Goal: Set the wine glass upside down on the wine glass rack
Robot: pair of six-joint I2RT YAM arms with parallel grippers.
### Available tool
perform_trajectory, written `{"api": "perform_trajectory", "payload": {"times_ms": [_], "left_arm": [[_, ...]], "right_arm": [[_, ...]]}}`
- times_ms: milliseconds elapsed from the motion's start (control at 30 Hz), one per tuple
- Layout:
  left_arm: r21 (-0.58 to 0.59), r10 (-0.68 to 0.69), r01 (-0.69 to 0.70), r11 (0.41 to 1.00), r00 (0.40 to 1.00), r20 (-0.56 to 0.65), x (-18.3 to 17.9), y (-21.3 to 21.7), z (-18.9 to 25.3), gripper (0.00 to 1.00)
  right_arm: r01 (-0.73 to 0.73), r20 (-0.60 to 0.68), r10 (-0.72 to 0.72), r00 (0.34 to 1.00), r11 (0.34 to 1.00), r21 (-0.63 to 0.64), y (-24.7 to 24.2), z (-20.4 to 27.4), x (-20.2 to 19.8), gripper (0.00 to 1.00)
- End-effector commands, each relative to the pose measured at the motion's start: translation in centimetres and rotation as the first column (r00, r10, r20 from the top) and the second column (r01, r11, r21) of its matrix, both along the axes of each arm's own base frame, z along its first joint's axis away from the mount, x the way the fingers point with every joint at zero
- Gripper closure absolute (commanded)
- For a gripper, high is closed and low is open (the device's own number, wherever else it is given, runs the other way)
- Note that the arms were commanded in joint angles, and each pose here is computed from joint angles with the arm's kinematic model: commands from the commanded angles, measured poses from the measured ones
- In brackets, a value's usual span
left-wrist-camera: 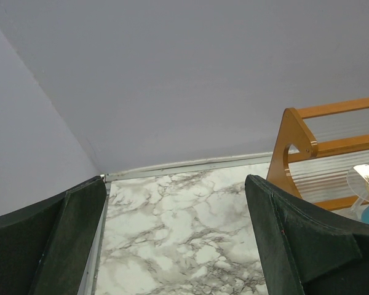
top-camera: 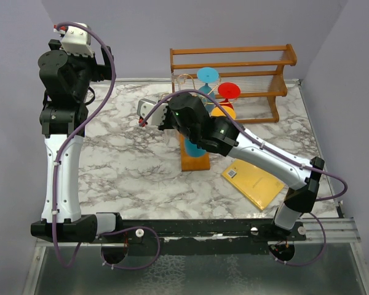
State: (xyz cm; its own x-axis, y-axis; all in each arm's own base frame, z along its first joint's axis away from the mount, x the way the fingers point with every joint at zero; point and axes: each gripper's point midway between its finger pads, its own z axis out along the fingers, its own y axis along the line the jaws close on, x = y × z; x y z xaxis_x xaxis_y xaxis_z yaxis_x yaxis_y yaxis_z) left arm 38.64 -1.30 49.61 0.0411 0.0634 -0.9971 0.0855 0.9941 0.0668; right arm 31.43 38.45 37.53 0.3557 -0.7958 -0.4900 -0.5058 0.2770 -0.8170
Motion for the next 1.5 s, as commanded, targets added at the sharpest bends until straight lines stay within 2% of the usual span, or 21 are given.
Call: {"api": "perform_trajectory", "payload": {"times_ms": [0,400,567,767,867,1000,1200,1333,1467], "left_arm": [[0.010,-0.020,0.020,1.000,0.999,0.036,-0.1,-0.2,1.0,0.01],[0.007,-0.031,0.031,0.999,0.999,0.023,0.2,-0.4,0.3,0.01],[0.005,-0.053,0.053,0.999,0.999,0.011,0.6,-0.8,-0.3,0.01],[0.001,-0.094,0.094,0.996,0.996,-0.001,1.2,-1.5,-1.1,0.01],[0.003,-0.116,0.116,0.993,0.993,-0.007,1.4,-1.9,-1.5,0.01],[0.005,-0.140,0.140,0.990,0.990,-0.014,1.8,-2.3,-2.5,0.01],[-0.012,-0.168,0.168,0.986,0.985,-0.026,2.1,-2.8,-3.9,0.01],[-0.039,-0.153,0.152,0.988,0.987,-0.047,2.1,-2.6,-5.0,0.01],[-0.050,-0.118,0.115,0.992,0.991,-0.063,2.0,-2.1,-5.9,0.01]], "right_arm": [[-0.062,-0.026,0.065,0.998,0.993,0.096,0.3,2.6,-1.8,0.74],[-0.155,-0.117,0.177,0.977,0.972,0.175,1.7,3.0,-3.7,0.64],[-0.190,-0.136,0.232,0.963,0.944,0.269,1.8,5.1,-5.1,0.62],[-0.158,-0.108,0.215,0.971,0.907,0.390,-0.4,9.1,-5.4,0.61],[-0.096,-0.107,0.163,0.981,0.881,0.462,-3.2,11.4,-3.7,0.61],[0.042,-0.106,0.018,0.994,0.846,0.531,-9.4,13.4,0.2,0.60],[0.275,-0.139,-0.240,0.961,0.750,0.602,-22.5,12.4,5.6,0.59],[0.412,-0.158,-0.405,0.900,0.677,0.610,-30.3,8.8,6.9,0.51],[0.506,-0.164,-0.519,0.839,0.635,0.583,-33.7,5.1,7.3,0.28]]}}
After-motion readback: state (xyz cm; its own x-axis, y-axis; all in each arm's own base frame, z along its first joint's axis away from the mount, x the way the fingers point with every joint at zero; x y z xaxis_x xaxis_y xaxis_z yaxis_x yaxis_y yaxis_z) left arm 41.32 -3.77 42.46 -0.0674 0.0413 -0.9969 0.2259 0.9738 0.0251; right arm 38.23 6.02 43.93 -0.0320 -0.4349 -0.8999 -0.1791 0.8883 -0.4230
